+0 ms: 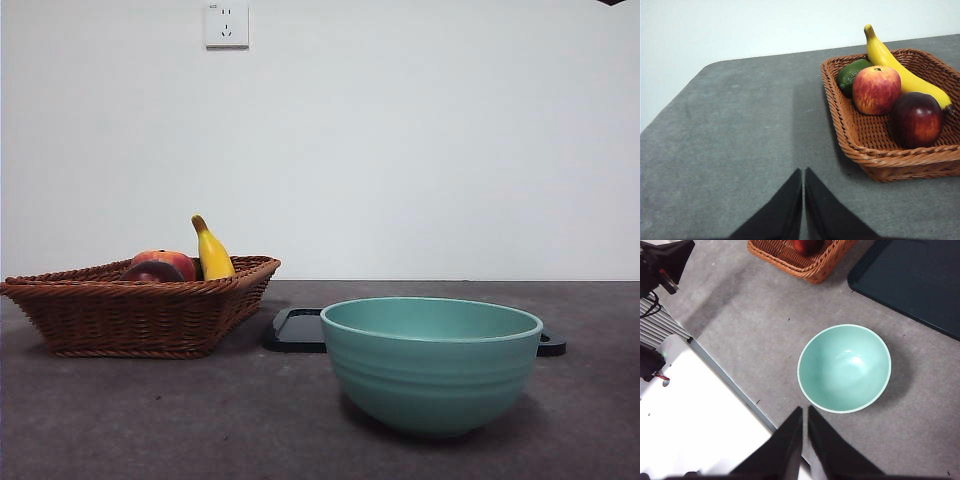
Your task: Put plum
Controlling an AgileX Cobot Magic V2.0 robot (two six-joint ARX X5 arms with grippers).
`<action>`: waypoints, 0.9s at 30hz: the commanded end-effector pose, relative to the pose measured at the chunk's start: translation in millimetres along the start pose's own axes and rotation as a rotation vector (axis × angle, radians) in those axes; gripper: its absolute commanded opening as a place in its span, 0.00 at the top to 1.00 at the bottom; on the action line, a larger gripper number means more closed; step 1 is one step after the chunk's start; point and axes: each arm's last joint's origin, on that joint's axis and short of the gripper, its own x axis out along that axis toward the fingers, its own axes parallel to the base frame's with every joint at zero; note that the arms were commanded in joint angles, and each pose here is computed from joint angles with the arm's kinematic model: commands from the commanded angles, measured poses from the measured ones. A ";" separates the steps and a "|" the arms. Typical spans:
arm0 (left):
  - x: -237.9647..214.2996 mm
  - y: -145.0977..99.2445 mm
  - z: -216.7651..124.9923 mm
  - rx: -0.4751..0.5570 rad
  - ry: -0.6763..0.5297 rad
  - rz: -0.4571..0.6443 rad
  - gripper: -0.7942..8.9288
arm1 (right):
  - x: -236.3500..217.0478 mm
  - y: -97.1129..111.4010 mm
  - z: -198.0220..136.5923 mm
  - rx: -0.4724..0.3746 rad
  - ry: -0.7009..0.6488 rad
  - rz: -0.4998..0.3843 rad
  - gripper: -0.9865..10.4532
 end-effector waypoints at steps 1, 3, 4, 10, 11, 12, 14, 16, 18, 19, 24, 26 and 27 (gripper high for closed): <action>1.9 -0.6 -7.3 -0.003 0.026 0.002 0.91 | -2.8 2.7 3.9 -0.020 -0.016 0.008 0.91; 1.9 -0.6 -7.3 -0.004 0.026 0.002 0.91 | -2.8 2.7 3.9 -0.020 -0.016 0.008 0.91; 1.9 -0.6 -7.3 -0.003 0.026 0.002 0.91 | -2.8 2.7 3.9 -0.020 -0.016 0.008 0.91; 1.9 -0.6 -7.3 -0.004 0.026 0.002 0.91 | -8.8 -0.5 9.9 -0.183 -0.130 -0.105 0.91; 1.9 -0.6 -7.3 -0.004 0.026 0.002 0.91 | -10.2 -2.0 12.0 -0.199 -0.168 -0.125 0.91; 1.9 -0.6 -7.2 -0.004 0.025 0.002 0.91 | -12.2 -4.1 13.6 -0.214 -0.211 -0.144 0.91; 1.9 -0.6 -7.2 -0.003 0.025 0.002 0.91 | -16.7 -11.2 14.4 -0.225 -0.309 -0.196 0.91; 1.9 -0.6 -7.2 -0.003 0.025 0.002 0.91 | -20.5 -20.5 11.3 -0.215 -0.394 -0.262 0.91; 1.9 -0.6 -7.2 -0.004 0.025 0.002 0.91 | -22.6 -30.5 5.7 -0.200 -0.469 -0.332 0.91; 1.9 -0.6 -7.2 -0.004 0.025 0.002 0.91 | -22.8 -37.2 0.7 -0.193 -0.513 -0.376 0.91; 1.9 -0.6 -7.2 -0.003 0.026 0.002 0.91 | -12.9 -65.1 -36.4 -0.183 -0.683 -0.546 0.91; 1.9 -0.6 -7.2 -0.004 0.025 0.002 0.91 | -7.1 -71.5 -48.9 -0.193 -0.725 -0.580 0.91; 1.9 -0.6 -7.2 -0.004 0.025 0.002 0.91 | -4.5 -73.9 -54.2 -0.199 -0.737 -0.591 0.91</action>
